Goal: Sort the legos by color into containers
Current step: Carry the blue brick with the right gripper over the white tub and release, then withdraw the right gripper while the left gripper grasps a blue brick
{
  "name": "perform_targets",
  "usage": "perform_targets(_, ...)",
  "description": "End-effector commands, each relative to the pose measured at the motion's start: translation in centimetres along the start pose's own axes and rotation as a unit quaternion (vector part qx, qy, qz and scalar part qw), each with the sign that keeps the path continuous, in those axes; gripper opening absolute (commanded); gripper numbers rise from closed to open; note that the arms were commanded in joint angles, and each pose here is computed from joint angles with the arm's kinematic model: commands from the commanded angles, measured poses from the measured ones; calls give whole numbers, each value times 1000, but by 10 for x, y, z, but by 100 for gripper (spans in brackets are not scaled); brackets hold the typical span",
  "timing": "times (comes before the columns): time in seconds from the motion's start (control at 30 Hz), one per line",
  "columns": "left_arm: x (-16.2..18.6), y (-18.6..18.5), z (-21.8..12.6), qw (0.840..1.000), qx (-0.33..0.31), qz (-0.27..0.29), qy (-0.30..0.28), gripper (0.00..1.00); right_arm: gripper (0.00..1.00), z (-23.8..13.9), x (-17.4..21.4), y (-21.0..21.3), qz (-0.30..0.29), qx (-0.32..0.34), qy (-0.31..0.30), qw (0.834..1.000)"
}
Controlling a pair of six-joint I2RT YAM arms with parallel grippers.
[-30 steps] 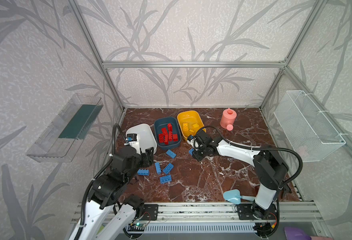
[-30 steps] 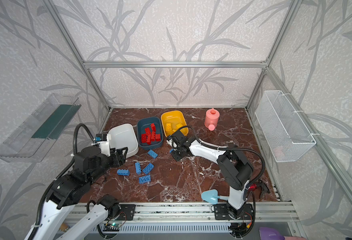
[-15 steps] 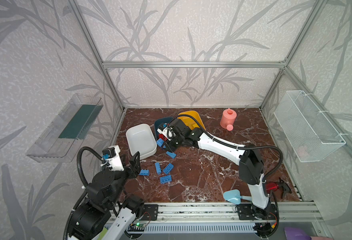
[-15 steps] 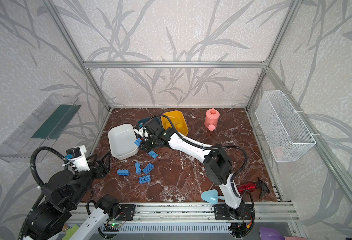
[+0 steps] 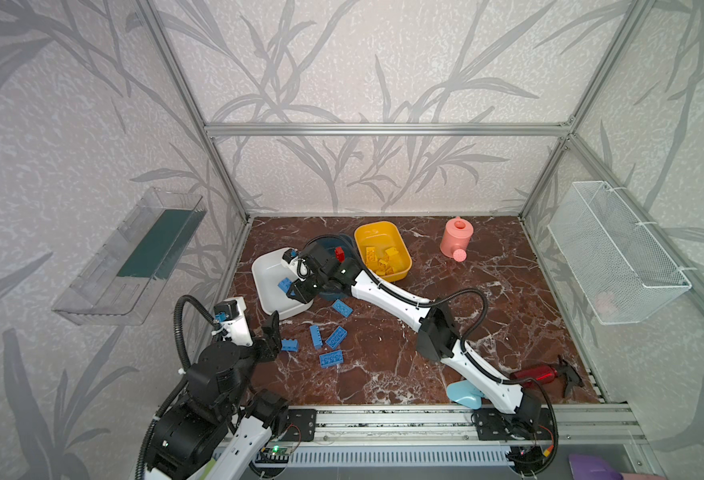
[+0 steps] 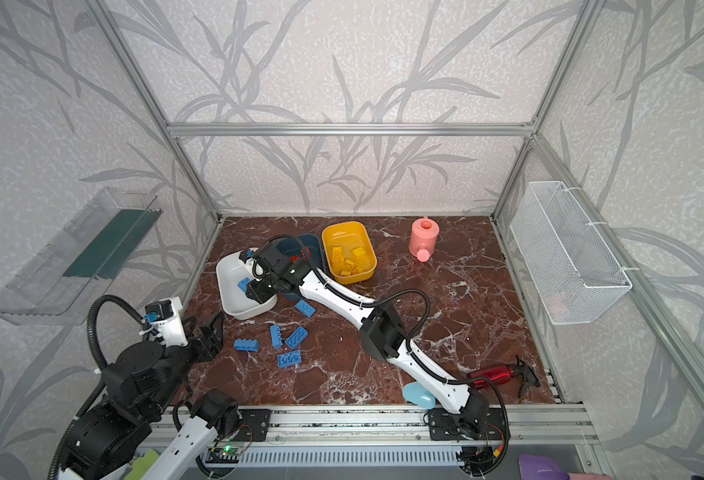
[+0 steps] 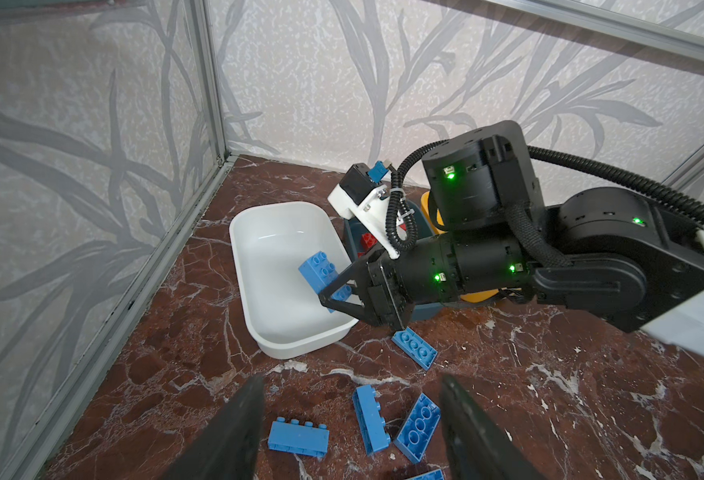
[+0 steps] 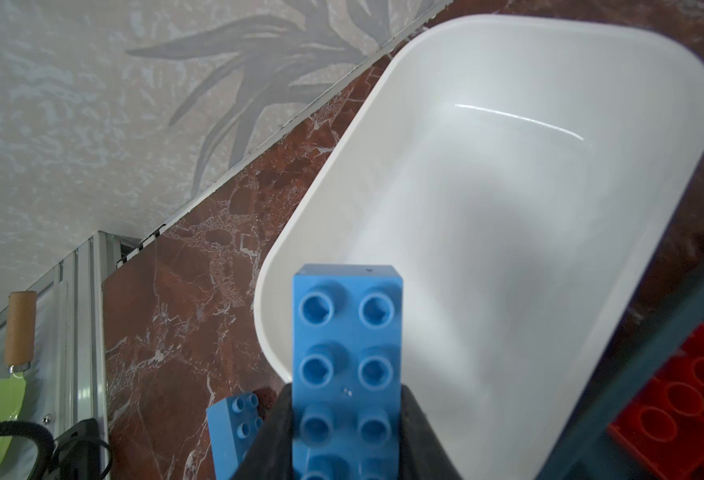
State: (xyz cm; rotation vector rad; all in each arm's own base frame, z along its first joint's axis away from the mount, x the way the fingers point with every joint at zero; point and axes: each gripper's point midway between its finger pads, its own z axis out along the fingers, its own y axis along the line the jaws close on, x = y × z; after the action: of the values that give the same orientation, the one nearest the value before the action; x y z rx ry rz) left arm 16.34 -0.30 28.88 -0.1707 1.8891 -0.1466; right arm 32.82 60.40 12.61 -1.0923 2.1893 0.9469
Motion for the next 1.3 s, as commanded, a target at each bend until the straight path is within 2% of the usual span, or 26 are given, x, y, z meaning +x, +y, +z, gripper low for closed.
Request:
perform_targets(0.0,7,13,3,999,-42,-2,17,70,39,0,5,0,18,1,12,1000)
perform_targets(0.13,7,31,5,994,-107,-17,34,74,54,-13,-16,7,24,-31,-19,999)
perform_targets(0.23,10,33,10,990,-129,-30,52,84,61,-33,-34,13,13,-42,-39,998)
perform_targets(0.37,14,39,20,982,-171,-42,73,99,64,-72,-55,28,-13,-50,-54,997)
perform_targets(0.57,21,35,44,969,-207,-101,92,99,65,-137,-51,38,-38,-41,-50,997)
perform_targets(0.73,55,36,70,938,-272,-156,144,99,64,-196,-12,4,22,-22,-86,996)
perform_targets(0.87,81,31,87,924,-278,-208,161,99,63,-254,36,-27,76,10,-123,990)
perform_targets(0.93,96,33,92,915,-285,-239,158,99,62,-274,68,-41,91,43,-122,987)
perform_targets(1.1,139,38,103,898,-291,-289,163,85,55,-302,128,-46,116,76,-111,984)
perform_targets(1.27,158,47,108,888,-325,-272,177,83,53,-311,165,-51,116,104,-105,982)
